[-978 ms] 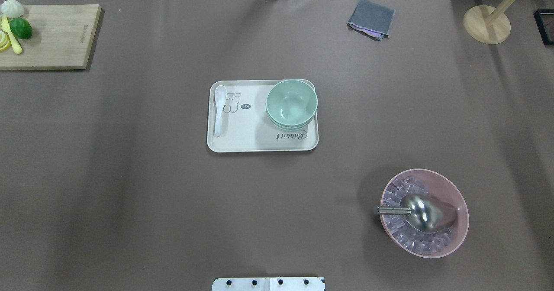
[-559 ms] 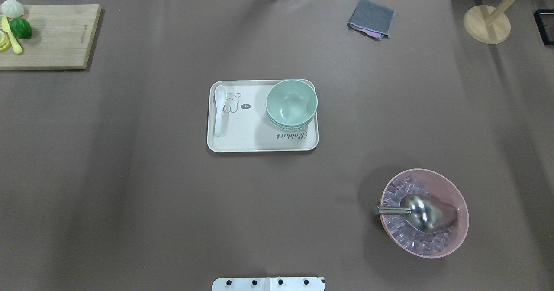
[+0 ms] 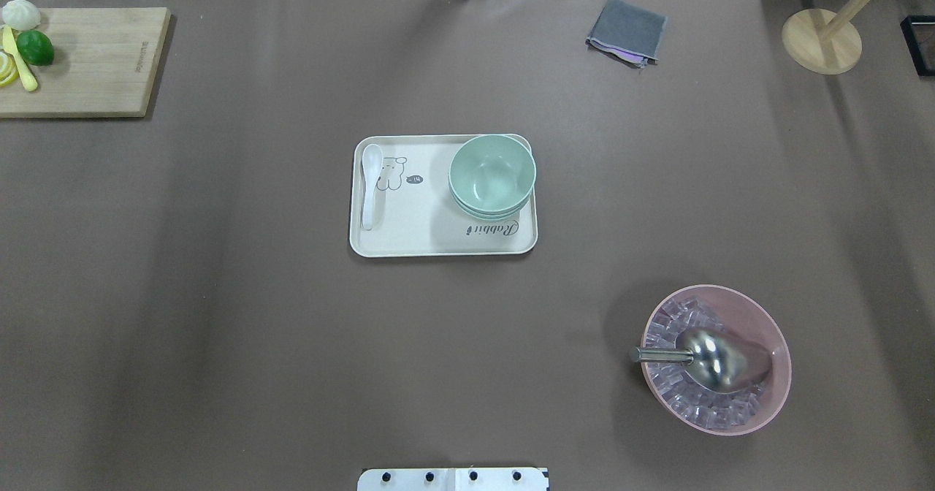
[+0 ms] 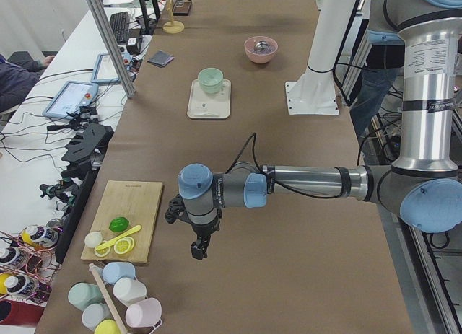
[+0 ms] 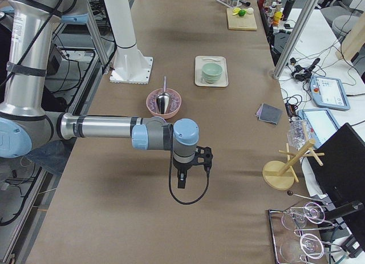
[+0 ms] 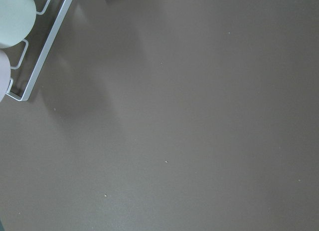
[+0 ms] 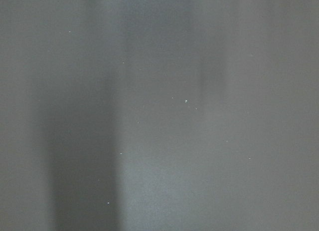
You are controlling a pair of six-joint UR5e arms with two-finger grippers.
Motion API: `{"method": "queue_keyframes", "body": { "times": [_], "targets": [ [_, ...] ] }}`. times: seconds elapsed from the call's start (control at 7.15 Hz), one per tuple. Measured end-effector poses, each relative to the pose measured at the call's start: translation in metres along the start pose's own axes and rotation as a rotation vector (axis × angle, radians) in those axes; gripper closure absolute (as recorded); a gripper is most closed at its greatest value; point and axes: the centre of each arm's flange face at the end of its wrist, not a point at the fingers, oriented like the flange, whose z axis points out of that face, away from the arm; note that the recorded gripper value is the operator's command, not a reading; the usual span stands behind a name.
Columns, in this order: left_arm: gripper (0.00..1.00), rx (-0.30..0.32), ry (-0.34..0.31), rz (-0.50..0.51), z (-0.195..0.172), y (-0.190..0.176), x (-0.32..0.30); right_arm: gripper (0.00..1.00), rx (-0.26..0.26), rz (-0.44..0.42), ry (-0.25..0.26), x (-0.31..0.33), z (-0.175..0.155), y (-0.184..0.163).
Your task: Stack green bowls together
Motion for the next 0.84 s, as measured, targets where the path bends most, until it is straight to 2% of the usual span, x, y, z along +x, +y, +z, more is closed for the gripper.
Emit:
{"method": "queue_keyframes", "body": {
  "times": [0.84],
  "targets": [
    [0.02,0.004,0.000,-0.002,-0.0020,-0.0004,-0.0006,0.00,-0.004,-0.007,0.000,-0.0030,0.0015,-0.0013]
  ]
}}
